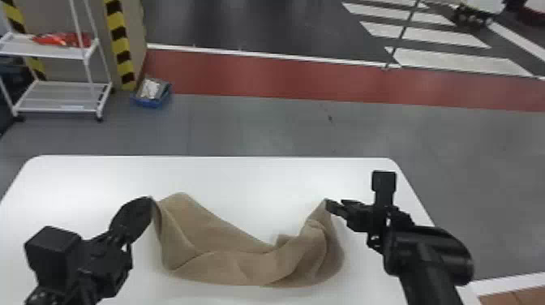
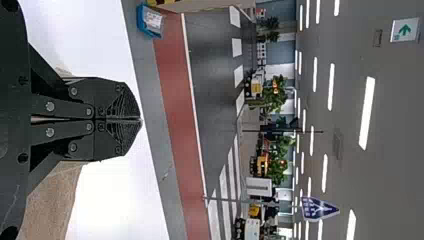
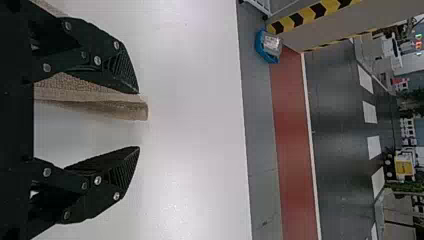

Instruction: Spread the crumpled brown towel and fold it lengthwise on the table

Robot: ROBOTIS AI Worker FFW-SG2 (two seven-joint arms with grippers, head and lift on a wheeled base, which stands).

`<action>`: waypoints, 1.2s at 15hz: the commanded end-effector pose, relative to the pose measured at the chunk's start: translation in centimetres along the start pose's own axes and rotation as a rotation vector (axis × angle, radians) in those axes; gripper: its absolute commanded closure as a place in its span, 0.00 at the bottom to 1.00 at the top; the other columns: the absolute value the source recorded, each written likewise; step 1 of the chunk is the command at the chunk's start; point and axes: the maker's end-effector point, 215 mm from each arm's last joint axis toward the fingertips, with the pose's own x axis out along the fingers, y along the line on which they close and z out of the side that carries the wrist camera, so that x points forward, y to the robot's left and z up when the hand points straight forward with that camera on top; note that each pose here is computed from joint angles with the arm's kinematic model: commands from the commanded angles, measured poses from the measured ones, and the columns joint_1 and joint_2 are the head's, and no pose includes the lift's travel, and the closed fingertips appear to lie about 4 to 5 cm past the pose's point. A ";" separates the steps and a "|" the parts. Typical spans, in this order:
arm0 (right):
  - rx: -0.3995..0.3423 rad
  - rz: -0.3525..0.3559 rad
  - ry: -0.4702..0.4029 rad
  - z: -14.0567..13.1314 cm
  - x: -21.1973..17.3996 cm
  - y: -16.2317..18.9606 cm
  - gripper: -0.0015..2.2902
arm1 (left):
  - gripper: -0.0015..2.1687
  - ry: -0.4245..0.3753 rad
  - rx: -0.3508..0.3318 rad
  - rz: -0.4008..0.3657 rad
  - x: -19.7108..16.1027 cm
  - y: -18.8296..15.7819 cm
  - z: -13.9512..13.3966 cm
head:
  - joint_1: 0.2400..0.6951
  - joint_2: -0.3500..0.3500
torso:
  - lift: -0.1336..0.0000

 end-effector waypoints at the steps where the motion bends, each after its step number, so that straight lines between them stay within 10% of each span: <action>1: -0.004 0.006 0.011 0.0 0.6 0.4 0.30 | 0.83 -0.002 0.000 -0.003 0.0 -0.2 0.1 | 1.00 0.20 | 1.00; 18: 0.000 0.027 0.035 0.0 1.6 1.0 0.54 | 0.83 0.000 0.001 0.002 0.2 0.1 0.0 | 1.00 0.23 | 1.00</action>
